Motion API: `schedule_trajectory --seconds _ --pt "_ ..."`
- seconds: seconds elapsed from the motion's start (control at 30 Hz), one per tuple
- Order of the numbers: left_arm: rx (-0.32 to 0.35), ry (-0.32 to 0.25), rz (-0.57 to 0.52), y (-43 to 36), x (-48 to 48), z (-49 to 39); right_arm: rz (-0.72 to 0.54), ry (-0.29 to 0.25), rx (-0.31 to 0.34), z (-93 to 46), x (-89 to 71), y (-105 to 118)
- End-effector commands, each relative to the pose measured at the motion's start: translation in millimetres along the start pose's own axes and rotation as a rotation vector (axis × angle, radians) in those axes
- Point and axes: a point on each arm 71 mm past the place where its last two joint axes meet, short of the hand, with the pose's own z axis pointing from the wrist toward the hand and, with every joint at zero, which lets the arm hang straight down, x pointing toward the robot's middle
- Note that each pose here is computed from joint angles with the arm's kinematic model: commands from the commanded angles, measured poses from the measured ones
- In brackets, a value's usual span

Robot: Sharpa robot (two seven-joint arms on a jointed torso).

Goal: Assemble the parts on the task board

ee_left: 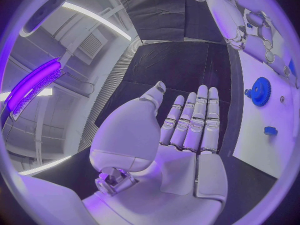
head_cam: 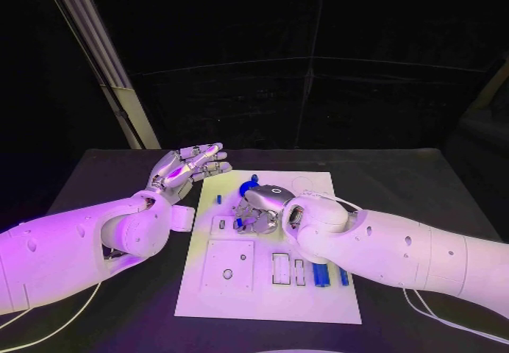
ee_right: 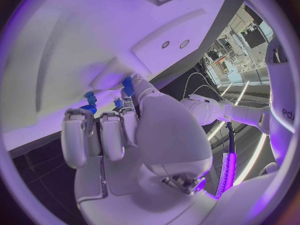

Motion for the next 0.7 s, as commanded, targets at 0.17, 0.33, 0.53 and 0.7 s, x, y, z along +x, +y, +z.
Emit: schedule_trajectory --seconds 0.17,0.33,0.53,0.7 --pt "0.003 0.013 -0.009 -1.1 1.1 0.6 -0.059 0.021 0.029 -0.4 1.1 -3.2" --pt "0.002 0.013 -0.009 -1.0 0.9 0.6 -0.076 0.023 0.042 -1.2 1.0 -4.4" --pt "0.002 0.013 -0.009 -1.0 0.7 0.7 -0.093 0.019 0.056 -2.2 0.7 -5.5" --pt "0.001 0.013 -0.009 -0.8 0.8 0.9 -0.105 0.044 0.062 -2.7 2.5 -6.0"
